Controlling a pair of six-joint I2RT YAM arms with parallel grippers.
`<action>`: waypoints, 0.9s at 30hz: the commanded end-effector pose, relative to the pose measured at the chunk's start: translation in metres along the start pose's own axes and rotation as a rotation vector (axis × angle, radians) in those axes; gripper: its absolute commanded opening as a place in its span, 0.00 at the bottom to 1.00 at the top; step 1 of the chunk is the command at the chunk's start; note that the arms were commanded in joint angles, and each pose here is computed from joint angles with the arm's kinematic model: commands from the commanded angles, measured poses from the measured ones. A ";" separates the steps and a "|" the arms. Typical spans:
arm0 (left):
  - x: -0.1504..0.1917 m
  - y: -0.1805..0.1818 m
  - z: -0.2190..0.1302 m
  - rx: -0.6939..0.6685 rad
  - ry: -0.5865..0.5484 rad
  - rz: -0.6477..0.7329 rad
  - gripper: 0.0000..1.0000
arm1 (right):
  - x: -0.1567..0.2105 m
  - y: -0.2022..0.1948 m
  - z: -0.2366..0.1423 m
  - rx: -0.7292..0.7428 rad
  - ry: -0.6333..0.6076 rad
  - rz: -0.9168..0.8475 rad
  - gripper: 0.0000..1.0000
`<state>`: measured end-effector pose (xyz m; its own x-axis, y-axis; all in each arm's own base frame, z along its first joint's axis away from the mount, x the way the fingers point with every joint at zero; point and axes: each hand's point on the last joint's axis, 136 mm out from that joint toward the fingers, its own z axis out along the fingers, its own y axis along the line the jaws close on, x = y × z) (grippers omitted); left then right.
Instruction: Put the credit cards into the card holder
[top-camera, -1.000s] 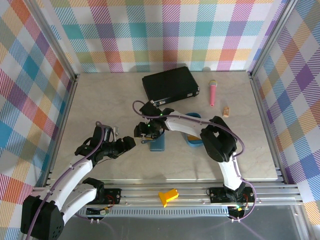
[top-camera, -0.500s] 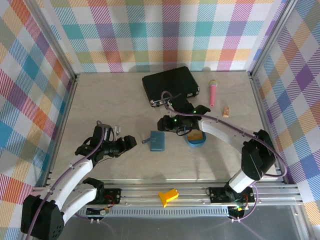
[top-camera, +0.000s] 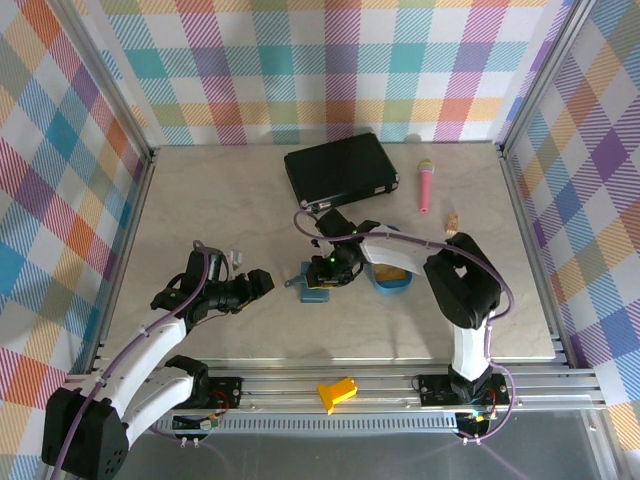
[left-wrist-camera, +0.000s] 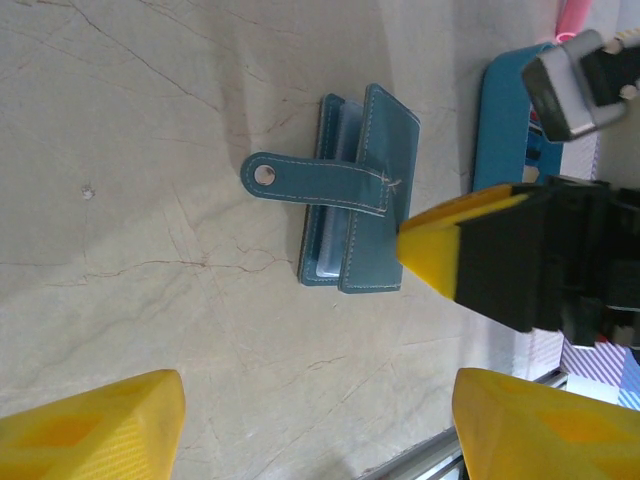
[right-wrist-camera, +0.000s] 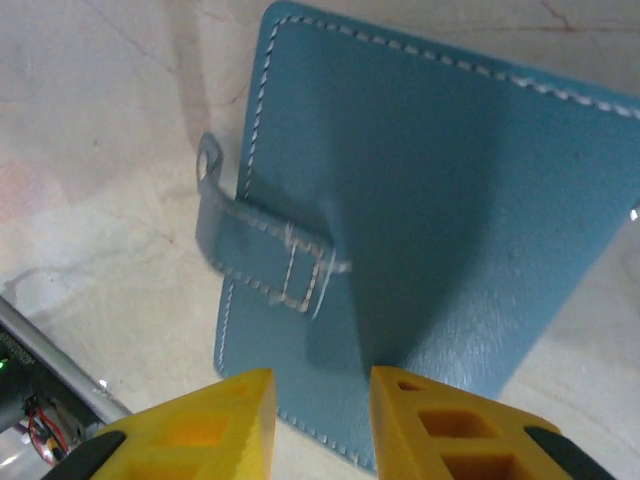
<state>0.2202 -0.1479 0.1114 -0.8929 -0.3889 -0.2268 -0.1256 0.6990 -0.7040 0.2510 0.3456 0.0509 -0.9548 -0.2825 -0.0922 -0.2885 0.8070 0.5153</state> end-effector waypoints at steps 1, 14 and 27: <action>-0.003 -0.009 -0.003 0.035 -0.006 0.004 0.71 | -0.009 0.003 0.005 -0.004 -0.004 -0.010 0.29; -0.003 -0.009 -0.007 0.028 -0.019 0.004 0.71 | -0.002 -0.014 0.015 0.057 0.021 0.035 0.28; -0.006 -0.036 0.011 0.129 0.013 0.063 0.71 | -0.014 -0.008 -0.062 0.003 -0.158 0.084 0.43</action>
<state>0.2271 -0.1629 0.1173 -0.9024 -0.3564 -0.2421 -0.0678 0.6724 -0.7371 0.2709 0.3303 0.1042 -0.9617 -0.1837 -0.2036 -0.2670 0.7969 0.5419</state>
